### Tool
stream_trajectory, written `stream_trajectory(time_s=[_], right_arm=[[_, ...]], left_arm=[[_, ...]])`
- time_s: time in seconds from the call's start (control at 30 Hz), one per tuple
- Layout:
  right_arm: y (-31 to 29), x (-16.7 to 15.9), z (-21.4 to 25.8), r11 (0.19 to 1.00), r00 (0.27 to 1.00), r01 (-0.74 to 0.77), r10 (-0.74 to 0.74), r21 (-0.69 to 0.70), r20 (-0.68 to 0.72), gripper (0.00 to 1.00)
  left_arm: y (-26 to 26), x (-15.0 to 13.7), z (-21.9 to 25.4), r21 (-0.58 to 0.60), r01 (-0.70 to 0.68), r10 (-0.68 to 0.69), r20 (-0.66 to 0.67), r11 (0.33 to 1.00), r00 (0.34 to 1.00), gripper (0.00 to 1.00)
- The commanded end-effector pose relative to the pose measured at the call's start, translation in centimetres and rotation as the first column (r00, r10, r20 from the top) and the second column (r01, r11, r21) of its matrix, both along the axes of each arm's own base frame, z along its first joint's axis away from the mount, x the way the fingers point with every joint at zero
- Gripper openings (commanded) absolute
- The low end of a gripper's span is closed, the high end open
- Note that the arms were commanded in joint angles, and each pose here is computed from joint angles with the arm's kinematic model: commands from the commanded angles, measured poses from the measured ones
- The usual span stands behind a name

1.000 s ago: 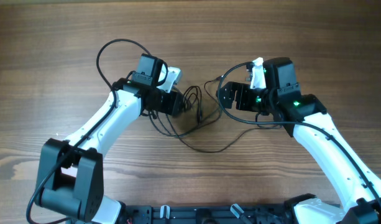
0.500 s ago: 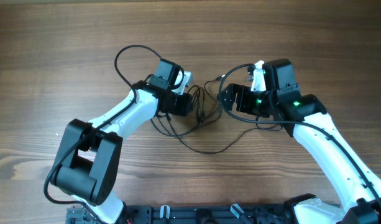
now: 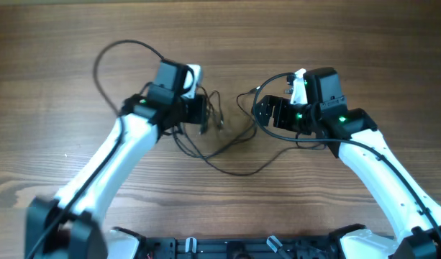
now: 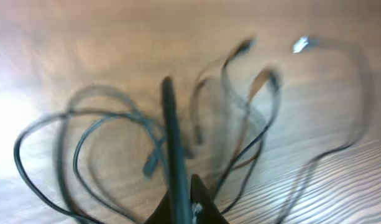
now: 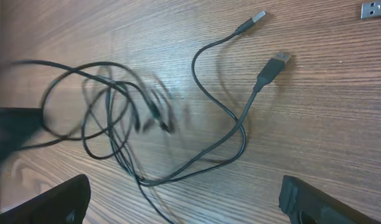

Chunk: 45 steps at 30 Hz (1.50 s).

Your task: Untangle cables

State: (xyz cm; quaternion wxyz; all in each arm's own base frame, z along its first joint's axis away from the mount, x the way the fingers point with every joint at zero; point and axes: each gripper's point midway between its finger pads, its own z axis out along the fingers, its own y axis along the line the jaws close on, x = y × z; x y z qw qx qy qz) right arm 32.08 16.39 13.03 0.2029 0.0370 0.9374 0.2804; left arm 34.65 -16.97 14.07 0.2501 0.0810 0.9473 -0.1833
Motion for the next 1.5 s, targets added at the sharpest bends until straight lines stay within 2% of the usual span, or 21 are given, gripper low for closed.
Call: stream_trajectory(time_s=[0.0, 0.17, 0.3, 0.47, 0.53, 0.6, 0.63, 0.7, 0.73, 0.8, 0.87, 1.0, 1.1, 1.17, 1.2, 1.27, 1.47], right_arm=[[0.3, 0.2, -1.4, 1.0, 1.0, 0.002, -0.002, -0.011, -0.026, 1.0], [5.3, 0.2, -0.8, 0.979, 0.991, -0.132, 0.134, 0.157, -0.005, 1.0], [8.9, 1.1, -1.2, 0.963, 0.996, -0.054, 0.072, 0.264, -0.061, 1.0], [12.8, 3.2, -0.5, 0.896, 0.991, 0.088, -0.036, 0.436, -0.126, 1.0], [13.3, 3.9, -1.9, 0.887, 0.979, 0.173, -0.108, 0.427, -0.171, 1.0], [13.6, 4.6, -3.3, 0.893, 0.977, 0.198, -0.147, 0.405, -0.153, 1.0], [13.9, 5.0, -3.7, 0.898, 0.982, 0.179, -0.142, 0.401, -0.122, 1.0], [14.9, 5.3, -4.2, 0.932, 0.998, 0.02, -0.037, 0.361, 0.04, 1.0], [15.1, 5.4, -4.5, 0.953, 0.985, -0.103, 0.057, 0.286, 0.163, 1.0], [15.0, 5.3, -4.6, 0.957, 0.94, -0.234, 0.177, 0.174, 0.292, 1.0], [15.2, 5.9, -3.6, 0.949, 0.9, -0.283, 0.213, 0.138, 0.381, 1.0], [16.3, 5.7, -1.0, 0.915, 0.828, -0.379, 0.272, 0.134, 0.49, 1.0], [16.8, 5.3, 1.1, 0.89, 0.783, -0.432, 0.292, 0.144, 0.549, 1.0], [18.1, 3.4, 2.4, 0.82, 0.739, -0.54, 0.353, 0.192, 0.574, 1.0], [19.2, 1.3, 3.2, 0.737, 0.695, -0.636, 0.416, 0.231, 0.587, 1.0], [20.0, -0.6, 3.2, 0.682, 0.675, -0.686, 0.465, 0.254, 0.573, 1.0], [22.7, -5.0, 1.2, 0.623, 0.632, -0.75, 0.574, 0.224, 0.521, 1.0]], left_arm=[[0.7, 0.2, 4.4, -0.041, -0.025, 0.029, 0.109, 0.999, 0.994, 0.04], [0.2, 0.0, 5.8, -0.096, -0.02, 0.033, 0.129, 0.995, 0.991, 0.04], [-0.5, -0.1, 8.3, -0.179, -0.013, 0.046, 0.179, 0.984, 0.983, 0.04], [-0.2, -0.8, 12.1, -0.218, 0.008, 0.056, 0.285, 0.976, 0.957, 0.04], [0.2, -0.5, 14.1, -0.243, 0.01, 0.078, 0.348, 0.97, 0.934, 0.04], [1.3, -0.1, 17.1, -0.312, -0.019, 0.153, 0.412, 0.95, 0.898, 0.04], [2.1, 0.2, 18.7, -0.35, -0.035, 0.198, 0.444, 0.936, 0.874, 0.04], [3.8, 0.4, 22.0, -0.417, -0.051, 0.28, 0.508, 0.907, 0.815, 0.04], [4.7, 0.5, 23.6, -0.443, -0.056, 0.315, 0.538, 0.895, 0.782, 0.04], [6.2, 0.3, 26.0, -0.485, -0.06, 0.372, 0.579, 0.872, 0.726, 0.04], [7.5, -0.1, 28.2, -0.513, -0.055, 0.414, 0.618, 0.857, 0.669, 0.04], [8.4, -0.3, 29.6, -0.522, -0.048, 0.433, 0.649, 0.852, 0.626, 0.04], [8.9, -0.5, 30.4, -0.526, -0.044, 0.444, 0.667, 0.849, 0.599, 0.04], [9.2, -0.6, 30.9, -0.528, -0.042, 0.45, 0.677, 0.848, 0.582, 0.04], [9.4, -0.5, 30.9, -0.532, -0.045, 0.456, 0.676, 0.846, 0.578, 0.04], [9.4, -0.5, 30.9, -0.532, -0.046, 0.457, 0.676, 0.845, 0.579, 0.04], [9.7, -0.4, 30.9, -0.551, -0.063, 0.481, 0.66, 0.832, 0.577, 0.04]])
